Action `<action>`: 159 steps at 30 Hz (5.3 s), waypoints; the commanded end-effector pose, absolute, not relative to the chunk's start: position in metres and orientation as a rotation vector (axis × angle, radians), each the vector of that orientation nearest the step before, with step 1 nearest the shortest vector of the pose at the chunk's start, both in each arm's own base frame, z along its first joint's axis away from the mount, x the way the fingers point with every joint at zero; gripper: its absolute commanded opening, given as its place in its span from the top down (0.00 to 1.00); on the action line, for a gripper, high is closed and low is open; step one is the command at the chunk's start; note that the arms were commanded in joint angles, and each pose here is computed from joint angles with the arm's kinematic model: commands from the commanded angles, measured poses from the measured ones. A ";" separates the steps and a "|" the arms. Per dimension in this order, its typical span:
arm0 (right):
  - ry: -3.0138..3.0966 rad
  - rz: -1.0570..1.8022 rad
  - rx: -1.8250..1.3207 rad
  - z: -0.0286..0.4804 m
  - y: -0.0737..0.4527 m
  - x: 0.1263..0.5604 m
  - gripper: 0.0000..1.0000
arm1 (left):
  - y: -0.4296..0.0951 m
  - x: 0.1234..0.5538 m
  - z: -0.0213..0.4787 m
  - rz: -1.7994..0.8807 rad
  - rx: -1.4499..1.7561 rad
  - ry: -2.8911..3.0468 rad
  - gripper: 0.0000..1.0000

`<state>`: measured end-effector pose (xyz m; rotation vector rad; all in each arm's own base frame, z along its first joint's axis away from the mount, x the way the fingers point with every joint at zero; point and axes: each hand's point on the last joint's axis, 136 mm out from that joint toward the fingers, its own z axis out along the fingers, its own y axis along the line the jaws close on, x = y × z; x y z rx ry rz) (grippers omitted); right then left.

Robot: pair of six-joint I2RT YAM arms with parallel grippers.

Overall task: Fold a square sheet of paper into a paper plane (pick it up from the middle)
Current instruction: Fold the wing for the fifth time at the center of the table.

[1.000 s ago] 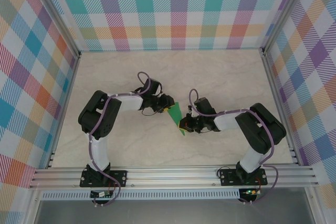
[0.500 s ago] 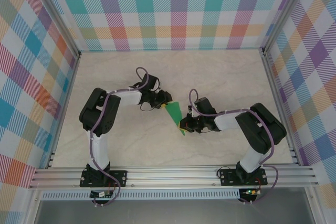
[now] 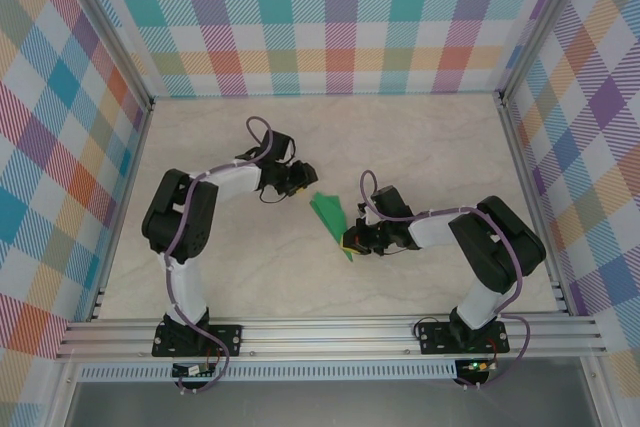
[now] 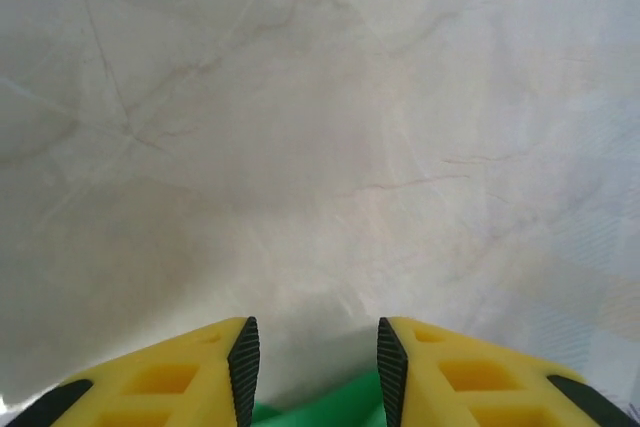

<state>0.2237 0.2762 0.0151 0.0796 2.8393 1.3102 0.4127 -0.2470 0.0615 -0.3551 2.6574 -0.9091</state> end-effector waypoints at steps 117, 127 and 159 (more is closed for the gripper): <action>2.684 1.551 -0.158 0.078 0.289 0.214 0.84 | -0.289 0.308 0.107 -0.485 -0.339 2.653 0.29; 2.819 1.406 -0.027 0.025 0.281 0.220 0.88 | -0.295 0.306 0.105 -0.568 -0.321 2.653 0.44; 2.840 1.415 0.029 0.036 0.284 0.220 0.83 | -0.287 0.321 -0.002 -0.749 -0.452 2.787 0.74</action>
